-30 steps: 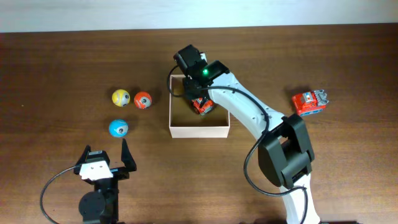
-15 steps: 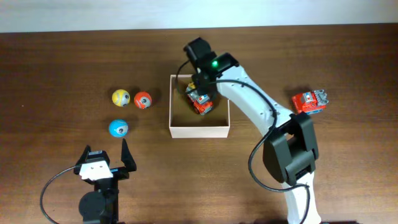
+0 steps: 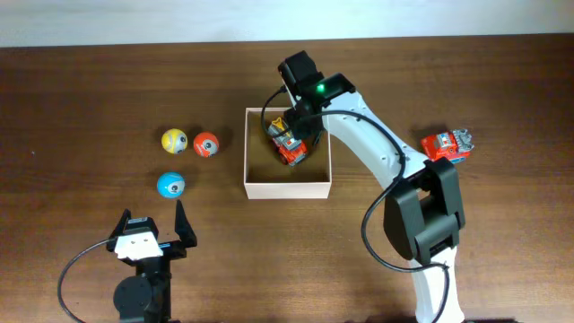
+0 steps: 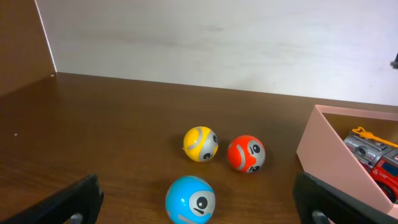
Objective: Pack container
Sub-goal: 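Lower the fire truck into the box with the right gripper, then adjust the fire truck inside the box and release it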
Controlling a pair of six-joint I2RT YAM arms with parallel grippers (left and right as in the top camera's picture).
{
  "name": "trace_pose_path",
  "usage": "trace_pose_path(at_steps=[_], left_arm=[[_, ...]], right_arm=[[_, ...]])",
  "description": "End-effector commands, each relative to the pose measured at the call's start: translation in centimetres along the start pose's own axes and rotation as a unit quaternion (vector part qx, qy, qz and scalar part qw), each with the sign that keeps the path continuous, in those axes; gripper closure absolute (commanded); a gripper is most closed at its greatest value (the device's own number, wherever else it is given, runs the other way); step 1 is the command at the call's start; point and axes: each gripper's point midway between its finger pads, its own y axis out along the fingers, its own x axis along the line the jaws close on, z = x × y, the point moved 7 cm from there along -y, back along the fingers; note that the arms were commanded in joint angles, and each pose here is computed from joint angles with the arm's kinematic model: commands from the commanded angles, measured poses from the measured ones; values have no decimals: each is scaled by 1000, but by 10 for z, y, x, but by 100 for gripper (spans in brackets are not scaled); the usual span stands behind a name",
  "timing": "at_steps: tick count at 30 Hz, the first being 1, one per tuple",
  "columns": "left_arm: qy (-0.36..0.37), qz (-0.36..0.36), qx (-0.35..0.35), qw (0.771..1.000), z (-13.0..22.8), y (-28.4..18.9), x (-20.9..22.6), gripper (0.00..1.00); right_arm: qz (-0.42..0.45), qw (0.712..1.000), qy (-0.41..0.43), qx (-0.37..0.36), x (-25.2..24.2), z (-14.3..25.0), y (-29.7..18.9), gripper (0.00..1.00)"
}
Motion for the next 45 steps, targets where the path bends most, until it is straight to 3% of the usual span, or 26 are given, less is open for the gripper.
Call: trace_pose_path(at_steps=[1, 29, 36, 45], left_arm=[[6, 6, -1, 1000, 0, 0, -1, 1], [6, 6, -1, 1000, 0, 0, -1, 1], [6, 6, -1, 1000, 0, 0, -1, 1], [6, 6, -1, 1000, 0, 0, -1, 1]], right_arm=[[-22, 1000, -14, 12, 5, 6, 4, 78], [-74, 996, -33, 27, 18, 20, 23, 78], [-134, 991, -6, 5, 31, 11, 21, 78], [-142, 990, 21, 5, 40, 10, 19, 78]])
